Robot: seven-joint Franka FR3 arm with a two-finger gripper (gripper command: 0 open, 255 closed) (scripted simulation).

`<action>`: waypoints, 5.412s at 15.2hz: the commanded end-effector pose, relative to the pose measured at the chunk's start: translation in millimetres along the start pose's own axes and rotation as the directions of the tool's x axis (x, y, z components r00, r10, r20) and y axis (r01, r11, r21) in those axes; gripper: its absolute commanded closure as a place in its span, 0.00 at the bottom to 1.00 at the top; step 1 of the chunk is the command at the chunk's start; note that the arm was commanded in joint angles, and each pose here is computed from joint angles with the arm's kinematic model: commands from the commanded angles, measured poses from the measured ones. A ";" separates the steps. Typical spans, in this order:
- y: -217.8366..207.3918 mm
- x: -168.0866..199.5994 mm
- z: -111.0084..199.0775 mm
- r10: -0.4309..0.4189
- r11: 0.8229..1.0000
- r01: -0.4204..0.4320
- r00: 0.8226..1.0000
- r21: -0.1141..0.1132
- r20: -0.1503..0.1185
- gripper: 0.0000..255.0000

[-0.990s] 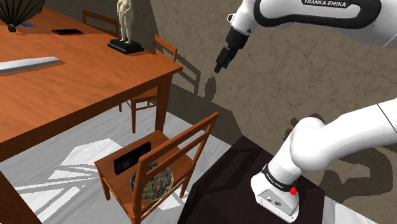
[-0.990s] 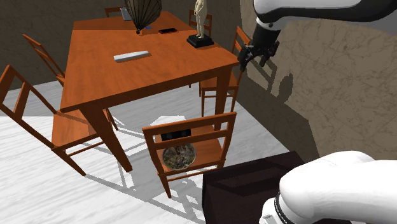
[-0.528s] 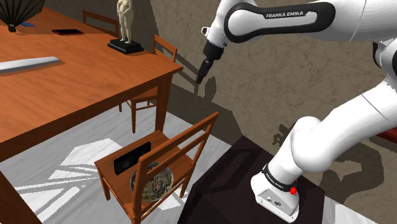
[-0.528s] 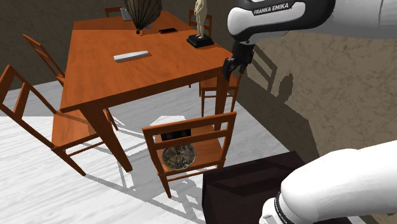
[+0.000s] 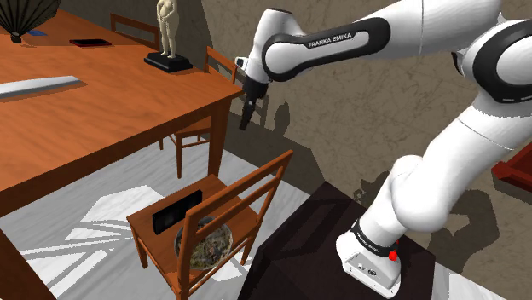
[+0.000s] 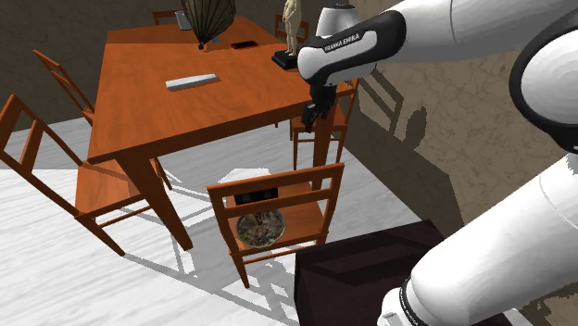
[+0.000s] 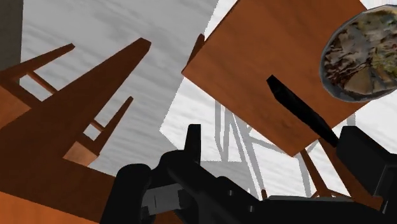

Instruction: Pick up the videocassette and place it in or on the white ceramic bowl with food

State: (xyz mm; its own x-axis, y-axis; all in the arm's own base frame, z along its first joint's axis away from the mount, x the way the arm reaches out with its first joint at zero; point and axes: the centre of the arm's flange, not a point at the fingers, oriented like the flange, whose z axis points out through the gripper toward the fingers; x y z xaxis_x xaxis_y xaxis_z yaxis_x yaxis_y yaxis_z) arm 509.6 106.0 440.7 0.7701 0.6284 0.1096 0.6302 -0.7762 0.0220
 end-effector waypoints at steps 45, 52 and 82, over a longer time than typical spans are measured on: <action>-165.7 149.7 322.8 -0.774 0.632 0.768 0.629 0.101 0.065 1.00; -165.7 149.7 322.8 -0.774 0.632 0.768 0.629 0.101 0.065 1.00; -172.0 157.7 170.3 -0.774 0.632 0.768 0.629 0.101 0.065 1.00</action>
State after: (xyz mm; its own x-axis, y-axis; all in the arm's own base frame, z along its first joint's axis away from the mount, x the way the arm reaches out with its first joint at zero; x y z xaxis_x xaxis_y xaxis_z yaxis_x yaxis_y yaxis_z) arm 546.4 346.5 281.3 0.0032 0.9999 -0.0128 1.0000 -0.0033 -0.0030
